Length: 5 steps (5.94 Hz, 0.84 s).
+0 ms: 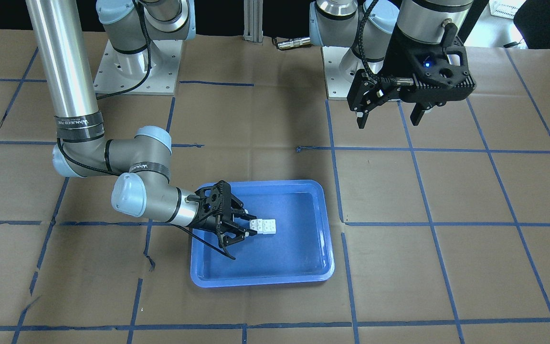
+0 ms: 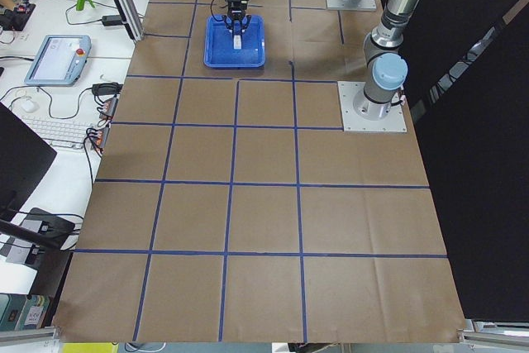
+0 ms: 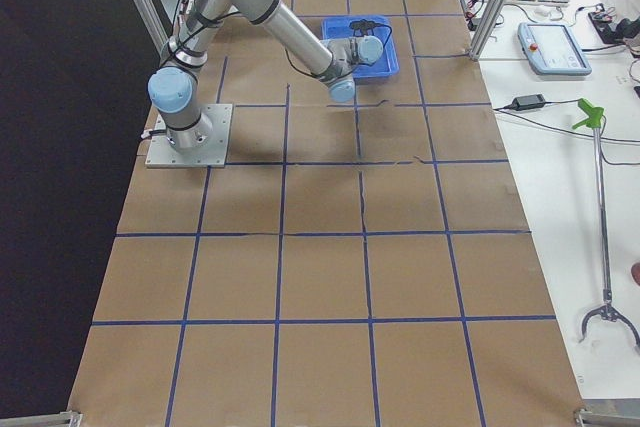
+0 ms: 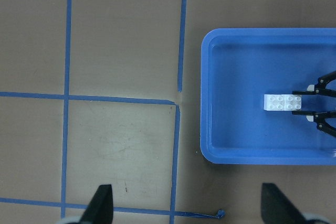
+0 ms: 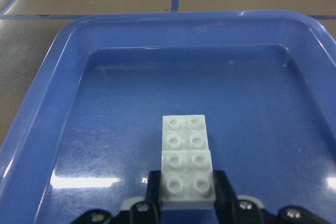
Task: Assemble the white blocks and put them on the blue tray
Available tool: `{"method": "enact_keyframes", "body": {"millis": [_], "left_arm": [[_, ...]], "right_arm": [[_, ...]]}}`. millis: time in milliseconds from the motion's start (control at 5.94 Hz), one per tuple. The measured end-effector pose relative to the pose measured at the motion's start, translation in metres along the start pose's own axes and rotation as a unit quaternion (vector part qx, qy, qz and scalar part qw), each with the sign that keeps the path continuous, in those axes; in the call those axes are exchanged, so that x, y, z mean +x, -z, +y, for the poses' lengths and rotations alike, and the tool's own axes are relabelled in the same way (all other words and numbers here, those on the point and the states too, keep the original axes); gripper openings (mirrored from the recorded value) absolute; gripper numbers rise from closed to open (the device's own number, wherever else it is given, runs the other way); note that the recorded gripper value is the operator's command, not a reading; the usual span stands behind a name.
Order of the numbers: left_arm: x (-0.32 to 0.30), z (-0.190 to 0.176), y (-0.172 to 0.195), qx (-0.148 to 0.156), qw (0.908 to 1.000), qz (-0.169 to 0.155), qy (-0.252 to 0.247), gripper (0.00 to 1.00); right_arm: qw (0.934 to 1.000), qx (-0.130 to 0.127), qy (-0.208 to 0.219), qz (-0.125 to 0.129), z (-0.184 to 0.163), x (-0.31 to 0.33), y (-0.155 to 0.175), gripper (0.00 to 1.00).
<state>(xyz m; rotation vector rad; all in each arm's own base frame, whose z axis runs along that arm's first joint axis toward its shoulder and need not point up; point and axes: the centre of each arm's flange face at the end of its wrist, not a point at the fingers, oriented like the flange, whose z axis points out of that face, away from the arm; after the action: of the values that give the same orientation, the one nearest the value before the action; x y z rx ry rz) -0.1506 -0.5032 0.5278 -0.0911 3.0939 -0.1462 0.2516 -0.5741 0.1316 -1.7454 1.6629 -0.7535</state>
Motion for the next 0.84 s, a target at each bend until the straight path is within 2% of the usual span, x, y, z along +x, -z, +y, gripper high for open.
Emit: {"method": "enact_keyframes", "body": {"millis": [841], "left_arm": [[-0.0001,0.0,0.0,0.0,1.0,0.0,0.0,0.99]], "right_arm": [[1.0,0.0,0.001,-0.001,-0.0014,-0.0003,-0.0018,0.28]]}}
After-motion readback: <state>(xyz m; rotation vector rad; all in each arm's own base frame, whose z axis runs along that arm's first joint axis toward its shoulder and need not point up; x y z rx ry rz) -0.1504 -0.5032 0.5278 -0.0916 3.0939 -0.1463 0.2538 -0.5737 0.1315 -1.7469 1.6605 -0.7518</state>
